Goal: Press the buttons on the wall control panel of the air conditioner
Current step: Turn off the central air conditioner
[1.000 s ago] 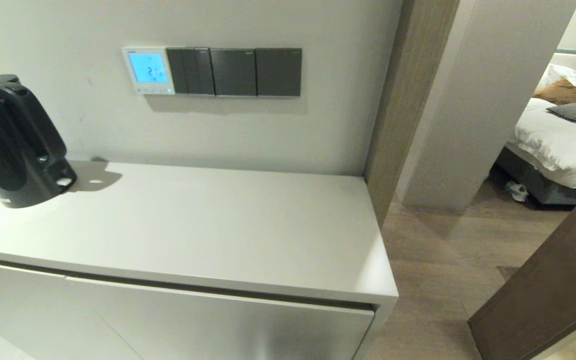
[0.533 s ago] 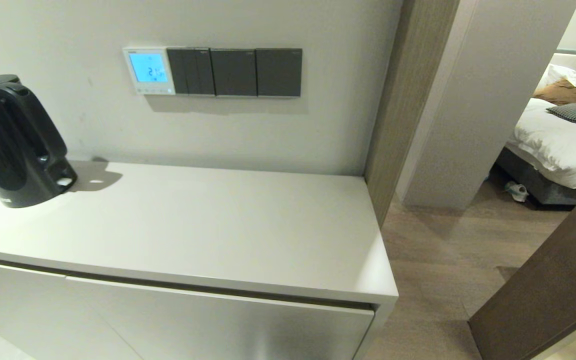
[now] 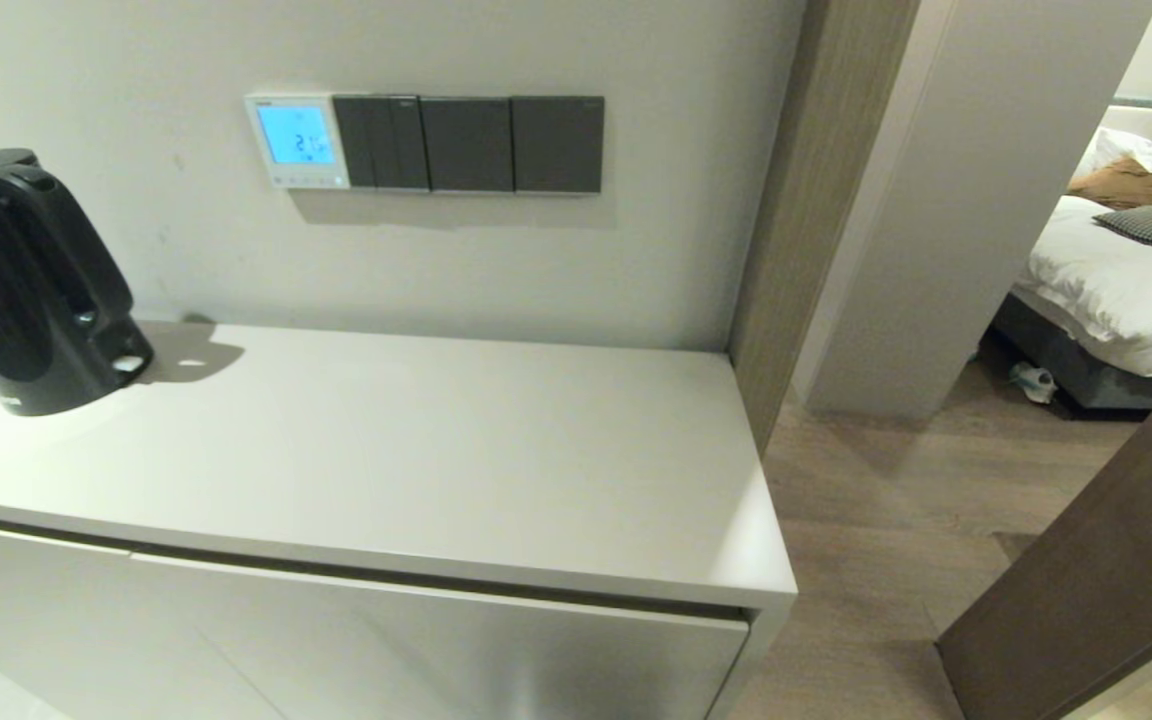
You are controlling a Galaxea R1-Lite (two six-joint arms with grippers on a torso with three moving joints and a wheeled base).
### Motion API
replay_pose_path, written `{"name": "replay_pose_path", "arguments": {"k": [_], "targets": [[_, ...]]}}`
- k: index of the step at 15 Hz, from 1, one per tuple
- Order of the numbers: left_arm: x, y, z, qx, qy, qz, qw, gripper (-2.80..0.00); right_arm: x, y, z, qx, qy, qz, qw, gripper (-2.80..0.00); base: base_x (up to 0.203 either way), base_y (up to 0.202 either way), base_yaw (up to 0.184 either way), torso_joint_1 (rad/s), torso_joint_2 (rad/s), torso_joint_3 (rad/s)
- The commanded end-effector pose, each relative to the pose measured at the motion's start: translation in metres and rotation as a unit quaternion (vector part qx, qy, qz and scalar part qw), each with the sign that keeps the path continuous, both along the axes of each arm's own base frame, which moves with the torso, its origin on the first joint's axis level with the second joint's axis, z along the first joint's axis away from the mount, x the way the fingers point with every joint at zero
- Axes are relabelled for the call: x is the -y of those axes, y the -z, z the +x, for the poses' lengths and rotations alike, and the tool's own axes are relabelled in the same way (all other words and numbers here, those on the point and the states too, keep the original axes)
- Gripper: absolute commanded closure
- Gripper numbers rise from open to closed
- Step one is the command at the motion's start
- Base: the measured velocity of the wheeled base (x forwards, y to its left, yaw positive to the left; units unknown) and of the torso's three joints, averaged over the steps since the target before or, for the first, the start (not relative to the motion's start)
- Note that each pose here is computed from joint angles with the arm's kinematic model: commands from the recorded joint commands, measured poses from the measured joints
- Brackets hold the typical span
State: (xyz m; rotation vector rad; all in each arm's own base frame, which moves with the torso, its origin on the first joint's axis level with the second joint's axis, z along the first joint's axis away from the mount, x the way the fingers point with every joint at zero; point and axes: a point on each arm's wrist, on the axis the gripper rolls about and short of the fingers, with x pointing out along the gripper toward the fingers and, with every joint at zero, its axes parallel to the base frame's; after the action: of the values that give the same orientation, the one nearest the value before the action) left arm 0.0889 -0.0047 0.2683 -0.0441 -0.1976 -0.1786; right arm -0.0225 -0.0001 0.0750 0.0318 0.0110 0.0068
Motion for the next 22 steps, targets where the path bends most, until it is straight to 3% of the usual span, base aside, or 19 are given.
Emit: {"name": "replay_pose_path", "arguments": {"k": [1, 7, 12, 22], "targets": [[0.005, -0.003, 0.065, -0.048, 0.018, -0.002, 0.9987, 0.00, 0.000, 0.000, 0.000, -0.001, 0.000, 0.000, 1.000, 0.00, 0.000, 0.000, 0.000, 0.000, 0.00, 0.000], [0.035, -0.018, 0.145, -0.016, 0.048, -0.008, 0.9987, 0.00, 0.000, 0.000, 0.000, -0.001, 0.000, 0.000, 1.000, 0.00, 0.000, 0.000, 0.000, 0.000, 0.00, 0.000], [0.048, -0.025, 0.206, -0.009, 0.045, -0.013, 0.9989, 0.00, 0.000, 0.000, 0.000, -0.001, 0.000, 0.000, 1.000, 0.00, 0.000, 0.000, 0.000, 0.000, 0.00, 0.000], [0.049, -0.022, 0.262, -0.002, 0.023, -0.018, 0.9996, 0.00, 0.000, 0.000, 0.000, -0.001, 0.000, 0.000, 1.000, 0.00, 0.000, 0.000, 0.000, 0.000, 0.00, 0.000]]}}
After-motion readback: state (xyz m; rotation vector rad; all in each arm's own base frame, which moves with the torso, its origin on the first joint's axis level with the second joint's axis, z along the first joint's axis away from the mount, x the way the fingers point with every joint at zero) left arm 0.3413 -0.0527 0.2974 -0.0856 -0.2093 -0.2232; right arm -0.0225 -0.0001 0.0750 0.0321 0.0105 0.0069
